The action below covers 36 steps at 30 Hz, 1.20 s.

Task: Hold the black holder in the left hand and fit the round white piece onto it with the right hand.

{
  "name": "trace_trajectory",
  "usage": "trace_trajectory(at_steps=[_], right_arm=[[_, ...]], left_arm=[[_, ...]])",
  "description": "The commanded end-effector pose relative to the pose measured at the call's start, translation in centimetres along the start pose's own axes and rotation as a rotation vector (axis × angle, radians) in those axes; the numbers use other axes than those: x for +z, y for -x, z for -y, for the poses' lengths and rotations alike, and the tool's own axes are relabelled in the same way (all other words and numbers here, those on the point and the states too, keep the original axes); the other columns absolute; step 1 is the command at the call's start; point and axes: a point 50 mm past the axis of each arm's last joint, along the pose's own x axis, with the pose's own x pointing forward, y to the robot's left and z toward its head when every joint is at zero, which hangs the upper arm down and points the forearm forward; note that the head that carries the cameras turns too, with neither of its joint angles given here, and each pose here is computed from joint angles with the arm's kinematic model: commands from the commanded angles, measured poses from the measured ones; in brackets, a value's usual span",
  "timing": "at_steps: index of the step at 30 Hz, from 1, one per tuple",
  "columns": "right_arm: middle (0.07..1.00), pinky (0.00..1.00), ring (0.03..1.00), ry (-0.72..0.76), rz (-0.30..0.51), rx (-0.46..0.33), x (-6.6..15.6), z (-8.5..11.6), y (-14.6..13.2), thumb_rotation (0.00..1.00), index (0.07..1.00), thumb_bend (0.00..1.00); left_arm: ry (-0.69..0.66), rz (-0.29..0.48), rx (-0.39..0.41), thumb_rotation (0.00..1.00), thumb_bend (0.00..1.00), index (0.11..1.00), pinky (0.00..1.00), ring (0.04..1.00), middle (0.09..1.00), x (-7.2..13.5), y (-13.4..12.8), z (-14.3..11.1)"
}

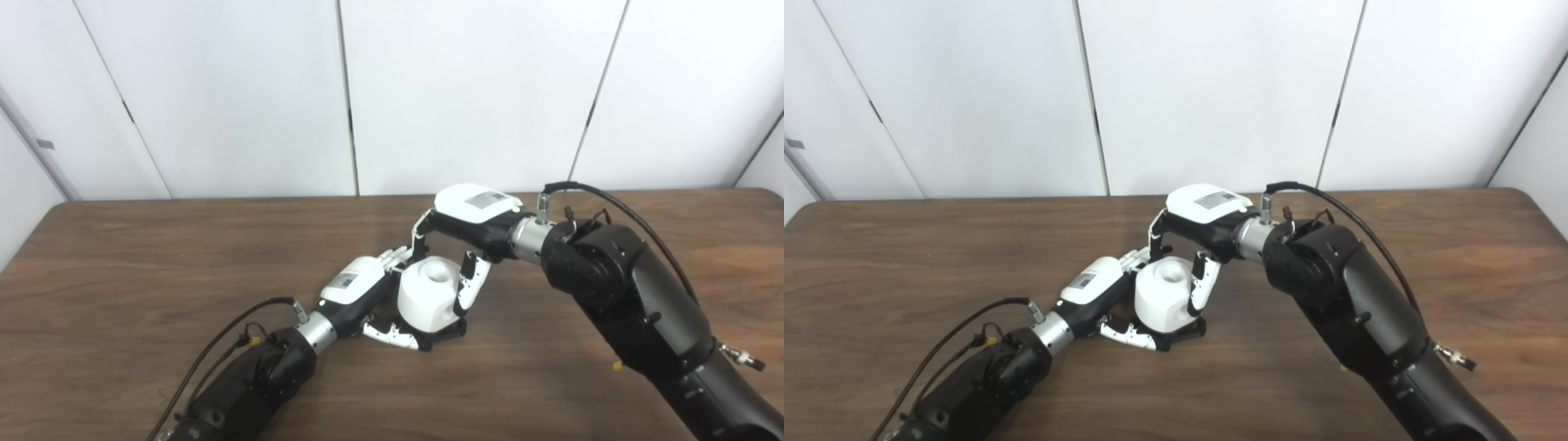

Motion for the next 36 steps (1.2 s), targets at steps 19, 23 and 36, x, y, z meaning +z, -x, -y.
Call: trace_trajectory(at_steps=[19,23,36], right_arm=[[0.754,0.88,0.807,0.024,0.052,-0.068,0.9,0.8,-1.7,0.14,0.480,0.52],[0.753,0.88,0.806,0.019,0.052,-0.062,1.1,0.5,-1.8,0.14,0.479,0.52],[0.775,0.89,0.826,0.069,0.084,0.013,2.1,-0.9,-2.2,0.14,0.479,0.52]], left_arm=[[-0.027,-0.061,-0.198,0.08,0.52,0.485,0.99,1.000,1.000,-0.3,1.6,4.1],[-0.020,-0.066,-0.203,0.08,0.52,0.485,1.00,1.000,0.994,-0.4,1.5,4.1],[-0.019,-0.066,-0.201,0.08,0.52,0.485,1.00,1.000,0.999,-0.3,1.4,3.9]])
